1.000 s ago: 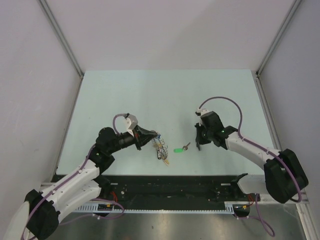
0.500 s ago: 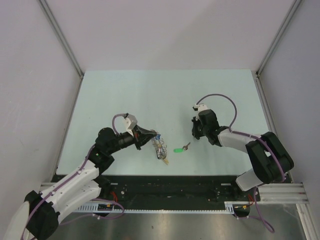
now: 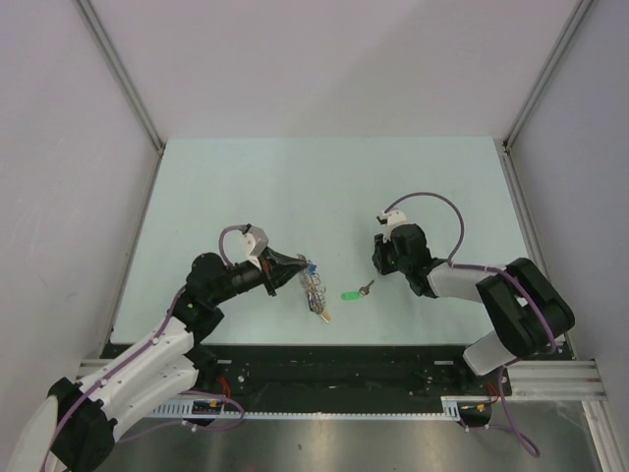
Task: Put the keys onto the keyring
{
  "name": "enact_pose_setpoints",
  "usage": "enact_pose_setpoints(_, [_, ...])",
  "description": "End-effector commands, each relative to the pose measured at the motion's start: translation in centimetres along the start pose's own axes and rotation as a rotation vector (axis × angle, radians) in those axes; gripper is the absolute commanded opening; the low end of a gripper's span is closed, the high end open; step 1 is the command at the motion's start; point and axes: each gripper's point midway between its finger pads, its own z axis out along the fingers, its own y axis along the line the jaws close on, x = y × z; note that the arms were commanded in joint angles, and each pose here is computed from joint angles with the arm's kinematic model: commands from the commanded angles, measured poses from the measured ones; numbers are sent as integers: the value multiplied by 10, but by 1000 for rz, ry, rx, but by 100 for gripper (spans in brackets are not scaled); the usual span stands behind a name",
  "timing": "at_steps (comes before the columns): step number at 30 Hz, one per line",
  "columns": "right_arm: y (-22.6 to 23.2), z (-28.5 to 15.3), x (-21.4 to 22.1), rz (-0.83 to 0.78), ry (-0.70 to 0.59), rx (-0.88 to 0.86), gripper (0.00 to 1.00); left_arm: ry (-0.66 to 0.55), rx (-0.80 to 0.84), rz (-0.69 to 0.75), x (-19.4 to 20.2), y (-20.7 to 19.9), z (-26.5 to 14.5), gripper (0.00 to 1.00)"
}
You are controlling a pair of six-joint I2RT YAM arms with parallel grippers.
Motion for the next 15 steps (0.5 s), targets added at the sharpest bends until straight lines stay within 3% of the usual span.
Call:
enact_pose_setpoints(1, [9, -16, -34, -10, -110, -30, 36, -80, 14, 41, -21, -5, 0, 0])
enact_pose_setpoints(4, [14, -33, -57, -17, -180, -49, 46, -84, 9, 43, -22, -5, -1, 0])
enact_pose_setpoints(8, [29, -62, -91, -53, -288, -131, 50, -86, 5, 38, -22, -4, -1, 0])
enact_pose_setpoints(15, [115, -121, -118, -244, -439, -602, 48, -111, 9, 12, -23, -6, -2, 0])
